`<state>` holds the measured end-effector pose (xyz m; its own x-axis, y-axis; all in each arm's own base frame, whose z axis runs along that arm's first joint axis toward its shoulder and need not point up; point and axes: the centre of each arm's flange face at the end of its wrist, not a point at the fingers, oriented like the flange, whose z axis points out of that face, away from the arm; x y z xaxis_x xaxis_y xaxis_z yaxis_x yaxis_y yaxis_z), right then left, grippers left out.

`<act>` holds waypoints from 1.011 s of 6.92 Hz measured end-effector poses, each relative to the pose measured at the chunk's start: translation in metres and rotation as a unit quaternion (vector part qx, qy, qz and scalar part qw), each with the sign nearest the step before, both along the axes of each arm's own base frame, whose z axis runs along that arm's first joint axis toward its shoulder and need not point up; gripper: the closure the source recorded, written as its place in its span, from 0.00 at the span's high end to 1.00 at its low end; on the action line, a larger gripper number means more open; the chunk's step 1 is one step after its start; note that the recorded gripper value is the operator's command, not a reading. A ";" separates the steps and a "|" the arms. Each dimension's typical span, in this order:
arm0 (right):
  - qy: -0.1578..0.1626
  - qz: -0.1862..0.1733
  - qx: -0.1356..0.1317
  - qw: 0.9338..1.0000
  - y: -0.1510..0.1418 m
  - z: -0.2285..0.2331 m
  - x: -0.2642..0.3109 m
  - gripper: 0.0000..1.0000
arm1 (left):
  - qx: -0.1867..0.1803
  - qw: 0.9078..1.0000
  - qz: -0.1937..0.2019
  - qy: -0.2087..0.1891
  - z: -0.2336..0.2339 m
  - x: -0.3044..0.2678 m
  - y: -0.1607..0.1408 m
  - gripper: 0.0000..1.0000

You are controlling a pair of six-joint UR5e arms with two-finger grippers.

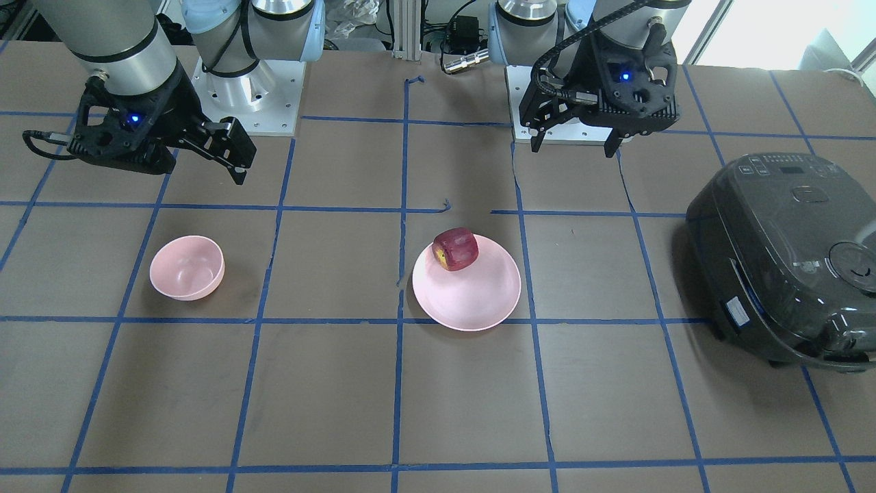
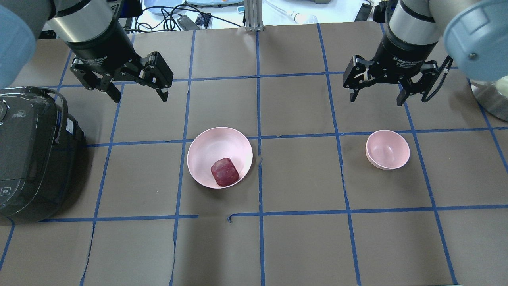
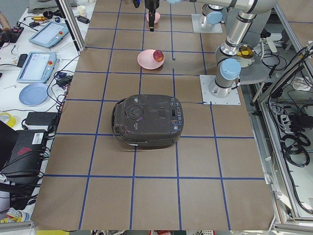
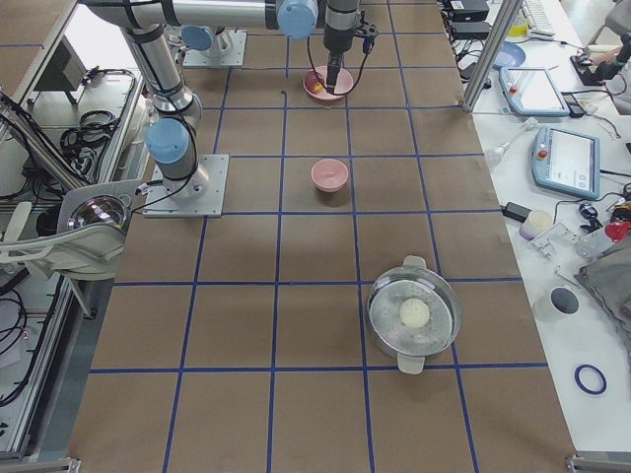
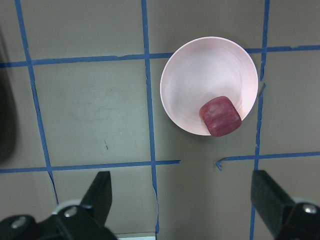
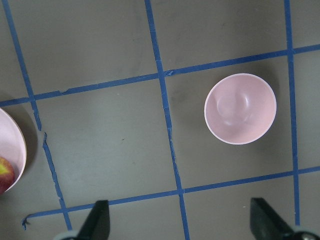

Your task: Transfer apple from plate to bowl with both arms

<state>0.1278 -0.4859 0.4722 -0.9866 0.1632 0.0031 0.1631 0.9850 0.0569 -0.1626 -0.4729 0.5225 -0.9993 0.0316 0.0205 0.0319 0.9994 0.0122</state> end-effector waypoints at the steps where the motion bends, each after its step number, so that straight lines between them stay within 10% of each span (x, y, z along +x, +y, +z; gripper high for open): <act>1: -0.002 -0.001 0.000 1.000 0.000 0.000 0.000 1.00 | 0.000 1.000 0.000 -0.001 0.000 0.000 0.000 1.00; 7: -0.015 -0.001 -0.005 1.000 0.000 0.004 0.002 1.00 | 0.001 1.000 0.000 -0.004 -0.001 0.001 -0.001 1.00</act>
